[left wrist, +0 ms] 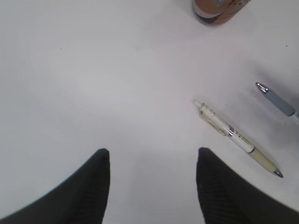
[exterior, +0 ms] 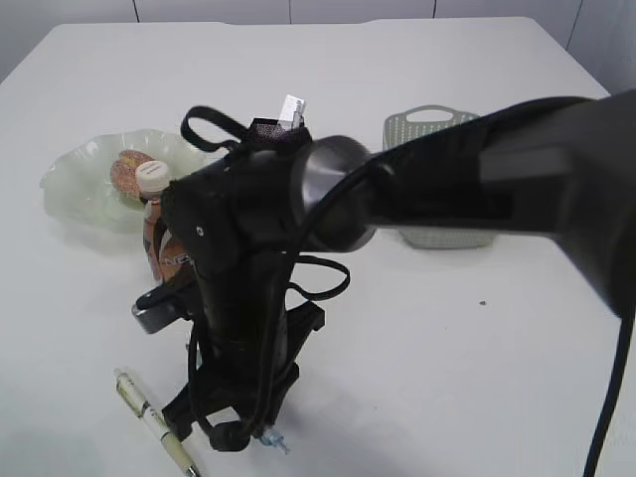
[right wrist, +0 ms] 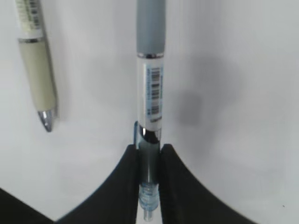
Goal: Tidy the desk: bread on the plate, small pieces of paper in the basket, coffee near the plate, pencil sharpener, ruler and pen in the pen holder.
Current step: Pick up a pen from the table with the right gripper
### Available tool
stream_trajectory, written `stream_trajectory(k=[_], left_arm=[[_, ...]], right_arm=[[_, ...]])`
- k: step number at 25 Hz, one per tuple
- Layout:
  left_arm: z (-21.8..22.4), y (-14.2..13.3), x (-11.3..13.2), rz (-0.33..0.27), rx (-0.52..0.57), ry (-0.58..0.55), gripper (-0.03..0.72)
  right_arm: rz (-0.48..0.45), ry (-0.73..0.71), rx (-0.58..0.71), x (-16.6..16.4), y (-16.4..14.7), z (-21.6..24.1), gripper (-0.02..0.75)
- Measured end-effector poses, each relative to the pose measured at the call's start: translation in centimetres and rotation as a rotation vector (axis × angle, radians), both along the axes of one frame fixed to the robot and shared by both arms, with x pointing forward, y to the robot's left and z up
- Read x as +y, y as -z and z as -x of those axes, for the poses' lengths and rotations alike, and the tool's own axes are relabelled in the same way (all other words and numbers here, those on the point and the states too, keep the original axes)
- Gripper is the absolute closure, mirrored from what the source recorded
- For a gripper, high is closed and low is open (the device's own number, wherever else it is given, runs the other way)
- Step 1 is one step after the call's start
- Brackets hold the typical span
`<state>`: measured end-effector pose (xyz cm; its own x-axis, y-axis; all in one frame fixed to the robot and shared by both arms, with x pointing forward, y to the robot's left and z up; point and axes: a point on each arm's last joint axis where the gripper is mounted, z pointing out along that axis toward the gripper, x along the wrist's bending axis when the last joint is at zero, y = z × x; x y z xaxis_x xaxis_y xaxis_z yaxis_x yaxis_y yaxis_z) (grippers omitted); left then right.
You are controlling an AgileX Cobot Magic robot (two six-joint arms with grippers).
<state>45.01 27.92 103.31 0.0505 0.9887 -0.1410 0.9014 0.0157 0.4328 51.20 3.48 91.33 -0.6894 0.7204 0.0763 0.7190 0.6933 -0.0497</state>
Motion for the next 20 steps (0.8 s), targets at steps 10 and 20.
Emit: stream_trajectory(k=[10,20], left_arm=[[0.0,0.0,0.0,0.000,-0.001,0.000,0.255],[0.0,0.0,0.0,-0.011,-0.004,0.022,0.255]], right_arm=[[-0.034,-0.072,-0.021,-0.7,-4.2,0.7,0.663],[-0.130,-0.051,-0.073,-2.9,-8.8,-0.5,0.665]])
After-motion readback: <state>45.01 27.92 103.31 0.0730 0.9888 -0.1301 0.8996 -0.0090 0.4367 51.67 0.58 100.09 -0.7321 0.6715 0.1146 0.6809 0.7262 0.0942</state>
